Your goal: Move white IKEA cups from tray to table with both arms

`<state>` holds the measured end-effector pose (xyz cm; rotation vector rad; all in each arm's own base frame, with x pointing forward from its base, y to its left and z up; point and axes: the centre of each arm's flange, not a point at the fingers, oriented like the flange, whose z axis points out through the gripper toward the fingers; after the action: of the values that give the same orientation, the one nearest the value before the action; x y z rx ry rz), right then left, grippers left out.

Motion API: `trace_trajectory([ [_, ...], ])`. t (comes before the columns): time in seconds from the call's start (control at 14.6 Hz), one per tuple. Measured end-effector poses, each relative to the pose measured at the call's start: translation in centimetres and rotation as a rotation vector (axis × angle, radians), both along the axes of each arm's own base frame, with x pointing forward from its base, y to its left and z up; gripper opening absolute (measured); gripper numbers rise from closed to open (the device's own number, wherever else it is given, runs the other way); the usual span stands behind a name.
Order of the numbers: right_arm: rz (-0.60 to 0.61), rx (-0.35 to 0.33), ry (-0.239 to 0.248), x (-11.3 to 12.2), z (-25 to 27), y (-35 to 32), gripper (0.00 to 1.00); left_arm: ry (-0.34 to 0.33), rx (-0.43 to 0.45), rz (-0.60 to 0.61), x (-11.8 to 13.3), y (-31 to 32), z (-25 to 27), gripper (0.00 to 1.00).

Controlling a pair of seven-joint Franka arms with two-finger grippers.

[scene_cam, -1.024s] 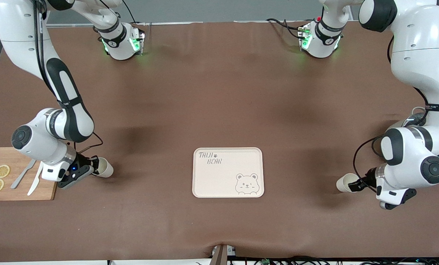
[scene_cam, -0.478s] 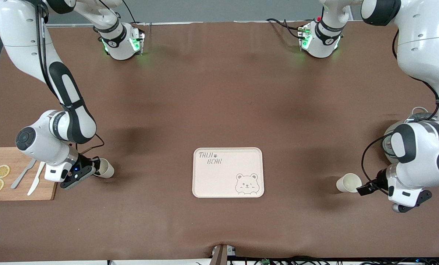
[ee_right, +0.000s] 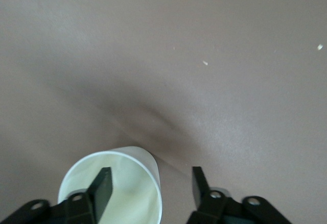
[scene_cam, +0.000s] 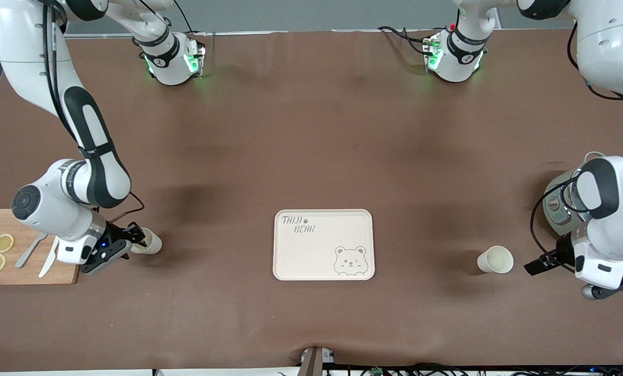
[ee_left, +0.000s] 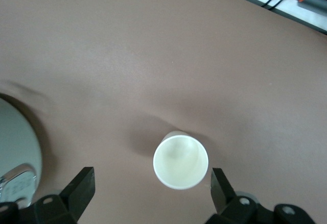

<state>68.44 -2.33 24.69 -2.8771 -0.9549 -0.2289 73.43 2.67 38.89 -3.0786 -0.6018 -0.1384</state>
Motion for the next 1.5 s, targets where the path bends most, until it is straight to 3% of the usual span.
trace_trajectory([
  [0.14, 0.006, 0.012, 0.016, 0.8, 1.5, 0.3, 0.95, 0.008, 0.000, -0.016, -0.7, -0.2, 2.3, 1.00],
  [0.2, 0.007, 0.019, 0.025, 1.1, 2.3, 0.4, 1.00, 0.012, 0.000, -0.019, -1.0, -0.3, 3.3, 1.00],
  [0.41, -0.015, 0.029, 0.071, 2.1, 5.1, 0.9, 1.00, 0.008, -0.001, -0.032, -2.0, -1.3, 6.5, 1.00],
  [0.61, -0.058, -0.006, 0.137, 3.0, 9.5, 1.3, 1.00, 0.003, -0.008, -0.059, -3.3, -3.0, 10.0, 1.00],
  [0.89, -0.135, -0.026, 0.207, 2.7, 16.5, 2.6, 1.00, 0.012, -0.021, -0.100, -5.4, -5.6, 14.1, 1.00],
  [1.5, -0.335, -0.064, 0.234, -1.9, 28.8, 4.8, 1.00, 0.028, -0.024, -0.147, -9.4, -8.2, 20.3, 1.00],
])
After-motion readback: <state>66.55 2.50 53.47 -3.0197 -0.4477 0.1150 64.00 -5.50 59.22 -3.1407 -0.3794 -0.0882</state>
